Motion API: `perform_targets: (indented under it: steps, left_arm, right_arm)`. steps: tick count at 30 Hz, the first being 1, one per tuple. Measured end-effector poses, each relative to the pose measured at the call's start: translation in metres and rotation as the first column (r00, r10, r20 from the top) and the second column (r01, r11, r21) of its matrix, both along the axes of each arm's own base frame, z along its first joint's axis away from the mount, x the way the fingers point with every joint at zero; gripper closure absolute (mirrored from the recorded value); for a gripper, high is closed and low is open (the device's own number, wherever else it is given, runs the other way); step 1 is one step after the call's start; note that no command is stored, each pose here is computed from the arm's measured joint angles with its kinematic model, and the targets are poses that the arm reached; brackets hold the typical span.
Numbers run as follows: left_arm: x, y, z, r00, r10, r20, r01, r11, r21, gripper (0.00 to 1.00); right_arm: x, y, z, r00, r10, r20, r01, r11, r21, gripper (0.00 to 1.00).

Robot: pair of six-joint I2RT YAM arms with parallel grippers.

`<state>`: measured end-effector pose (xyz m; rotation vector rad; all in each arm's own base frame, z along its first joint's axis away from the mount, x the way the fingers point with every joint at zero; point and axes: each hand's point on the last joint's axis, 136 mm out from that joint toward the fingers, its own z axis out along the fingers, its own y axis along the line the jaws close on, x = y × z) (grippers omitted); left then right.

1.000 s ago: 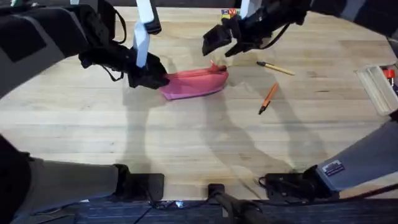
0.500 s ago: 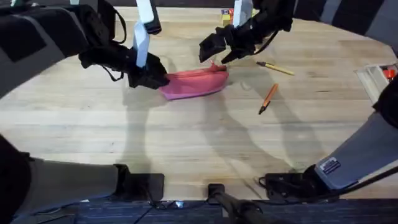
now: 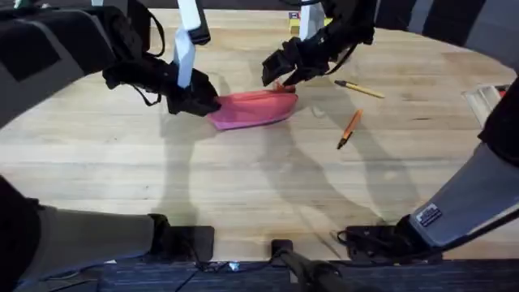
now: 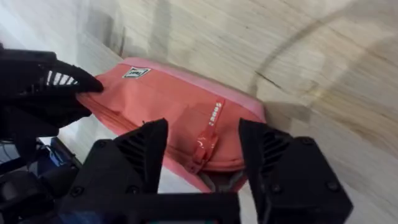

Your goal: Unzip the bag, pick up the pens from the table one at a time and place them inside, then zip the bag closed.

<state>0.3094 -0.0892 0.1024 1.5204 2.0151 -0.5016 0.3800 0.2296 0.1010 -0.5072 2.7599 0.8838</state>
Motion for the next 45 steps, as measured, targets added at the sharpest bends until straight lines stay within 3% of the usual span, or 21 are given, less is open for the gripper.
perform_targets:
  steps: [6,10,13,14,29,37,45]
  left_arm:
    - [0.0,0.0,0.0,1.0,0.0,0.0,0.0,1.0,0.0,0.958]
    - [0.0,0.0,0.0,1.0,0.0,0.0,0.0,1.0,0.0,0.959]
    - [0.0,0.0,0.0,1.0,0.0,0.0,0.0,1.0,0.0,0.959]
    - [0.0,0.0,0.0,1.0,0.0,0.0,0.0,1.0,0.0,0.959]
    - [0.0,0.0,0.0,1.0,0.0,0.0,0.0,1.0,0.0,0.959]
    - [0.0,0.0,0.0,1.0,0.0,0.0,0.0,1.0,0.0,0.959]
    - [0.0,0.0,0.0,1.0,0.0,0.0,0.0,1.0,0.0,0.959]
  right_arm:
    - [-0.002,-0.001,-0.001,1.0,-0.001,-0.01,0.001,1.0,-0.007,0.48]
    - [-0.003,-0.001,-0.001,1.0,-0.001,-0.013,0.0,1.0,-0.008,0.665]
    - [-0.003,-0.001,-0.001,1.0,-0.002,-0.016,0.002,1.0,-0.008,0.917]
    - [-0.003,-0.001,-0.001,1.0,-0.002,-0.016,0.002,1.0,-0.008,0.957]
    - [-0.002,0.0,0.0,1.0,-0.001,-0.012,0.001,1.0,-0.006,0.97]
    - [0.006,0.003,0.02,0.999,-0.001,0.04,0.0,1.0,0.012,0.971]
    - [-0.002,0.009,0.04,0.998,0.017,0.066,-0.019,0.999,0.037,0.969]
